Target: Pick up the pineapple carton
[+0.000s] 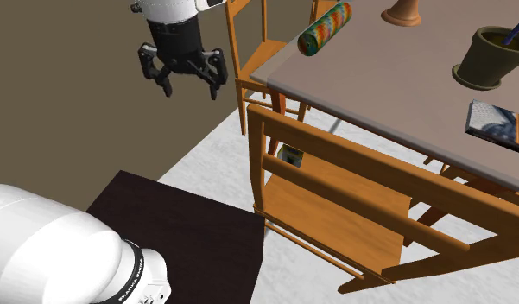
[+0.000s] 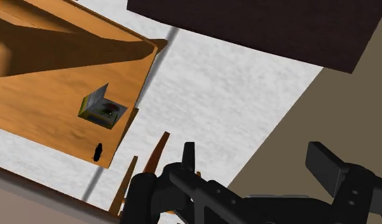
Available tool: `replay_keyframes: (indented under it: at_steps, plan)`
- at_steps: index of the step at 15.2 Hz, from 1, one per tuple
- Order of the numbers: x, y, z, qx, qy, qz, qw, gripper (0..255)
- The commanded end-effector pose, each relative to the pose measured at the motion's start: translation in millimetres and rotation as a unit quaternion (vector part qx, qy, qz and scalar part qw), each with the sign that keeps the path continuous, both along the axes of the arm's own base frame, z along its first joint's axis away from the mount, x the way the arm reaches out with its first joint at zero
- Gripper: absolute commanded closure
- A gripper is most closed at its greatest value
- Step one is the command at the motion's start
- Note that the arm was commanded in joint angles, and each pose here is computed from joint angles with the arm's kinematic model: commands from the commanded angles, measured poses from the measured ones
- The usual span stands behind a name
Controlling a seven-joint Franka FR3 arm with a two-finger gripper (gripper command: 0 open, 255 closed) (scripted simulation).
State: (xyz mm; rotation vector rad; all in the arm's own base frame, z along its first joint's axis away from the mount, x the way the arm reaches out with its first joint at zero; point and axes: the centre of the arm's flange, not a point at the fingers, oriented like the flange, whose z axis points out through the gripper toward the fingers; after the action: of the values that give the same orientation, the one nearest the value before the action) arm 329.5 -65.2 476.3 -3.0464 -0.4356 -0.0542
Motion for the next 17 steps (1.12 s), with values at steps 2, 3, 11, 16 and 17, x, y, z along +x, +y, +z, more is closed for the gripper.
replay_keyframes:
  at_steps: [2,3,11,16,17]
  plan:
    - [5,-22,-31,-0.004,-0.002,0.048,0.9988,0]
    - [8,-30,-42,-0.005,-0.003,0.063,0.998,0]
    - [40,-89,-122,-0.015,-0.006,0.184,0.9828,0]
    - [67,-122,-172,-0.02,-0.008,0.258,0.9659,0]
    - [73,-128,-181,-0.021,-0.009,0.273,0.9619,0]
